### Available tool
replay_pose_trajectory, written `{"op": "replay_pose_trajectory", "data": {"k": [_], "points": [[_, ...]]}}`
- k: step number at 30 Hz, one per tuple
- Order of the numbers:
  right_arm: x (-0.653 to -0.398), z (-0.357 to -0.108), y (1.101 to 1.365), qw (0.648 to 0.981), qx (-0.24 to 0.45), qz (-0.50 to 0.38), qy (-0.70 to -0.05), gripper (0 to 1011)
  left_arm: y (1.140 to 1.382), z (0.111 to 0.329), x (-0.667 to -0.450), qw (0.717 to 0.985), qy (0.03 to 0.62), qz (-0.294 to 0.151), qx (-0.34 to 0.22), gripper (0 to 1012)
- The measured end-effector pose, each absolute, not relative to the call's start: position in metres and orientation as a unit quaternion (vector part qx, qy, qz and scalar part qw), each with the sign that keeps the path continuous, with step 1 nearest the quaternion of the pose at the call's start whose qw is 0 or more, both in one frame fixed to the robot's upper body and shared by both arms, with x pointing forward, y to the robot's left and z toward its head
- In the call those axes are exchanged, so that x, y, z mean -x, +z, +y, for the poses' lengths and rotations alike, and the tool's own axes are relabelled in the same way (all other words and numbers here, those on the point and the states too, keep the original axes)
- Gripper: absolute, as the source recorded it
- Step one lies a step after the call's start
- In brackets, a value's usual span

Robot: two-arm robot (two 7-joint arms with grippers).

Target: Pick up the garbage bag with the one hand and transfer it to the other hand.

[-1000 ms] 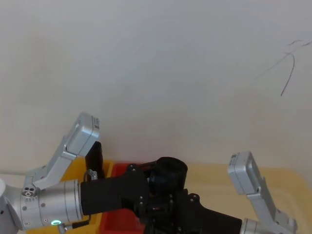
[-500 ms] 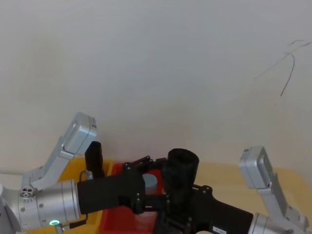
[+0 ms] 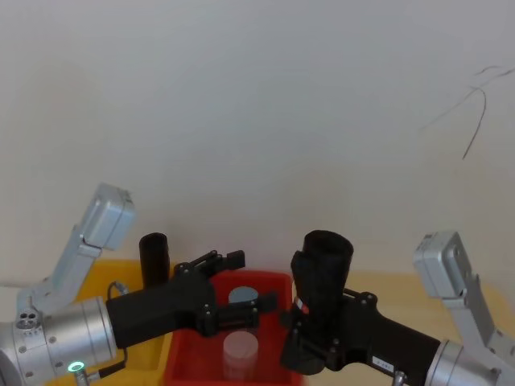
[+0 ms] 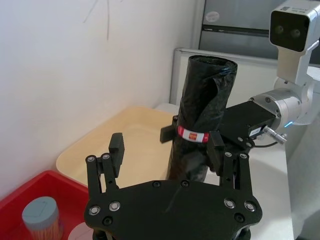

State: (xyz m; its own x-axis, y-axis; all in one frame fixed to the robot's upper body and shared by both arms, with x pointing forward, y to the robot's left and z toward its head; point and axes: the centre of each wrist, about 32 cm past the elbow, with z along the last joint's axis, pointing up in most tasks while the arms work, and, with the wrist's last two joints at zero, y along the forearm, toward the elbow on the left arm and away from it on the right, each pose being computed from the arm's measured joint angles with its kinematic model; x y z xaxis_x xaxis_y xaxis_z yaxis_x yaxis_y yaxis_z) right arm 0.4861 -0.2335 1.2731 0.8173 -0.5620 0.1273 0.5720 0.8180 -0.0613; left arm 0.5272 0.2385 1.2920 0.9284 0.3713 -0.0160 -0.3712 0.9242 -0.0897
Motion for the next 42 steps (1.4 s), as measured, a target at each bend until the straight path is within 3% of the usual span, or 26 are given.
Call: {"op": "replay_pose_trajectory", "data": {"k": [24, 42], "points": [[-0.495, -0.239, 1.270, 0.897, 0.076, -0.061, -0.431, 520, 1.275, 0.250, -0.516, 0.965, 0.256, 0.014, 0.061, 1001], [-0.517, -0.247, 1.265, 0.864, 0.116, -0.068, -0.486, 520, 1.235, 0.247, -0.523, 0.929, 0.368, 0.029, 0.028, 1001]]}}
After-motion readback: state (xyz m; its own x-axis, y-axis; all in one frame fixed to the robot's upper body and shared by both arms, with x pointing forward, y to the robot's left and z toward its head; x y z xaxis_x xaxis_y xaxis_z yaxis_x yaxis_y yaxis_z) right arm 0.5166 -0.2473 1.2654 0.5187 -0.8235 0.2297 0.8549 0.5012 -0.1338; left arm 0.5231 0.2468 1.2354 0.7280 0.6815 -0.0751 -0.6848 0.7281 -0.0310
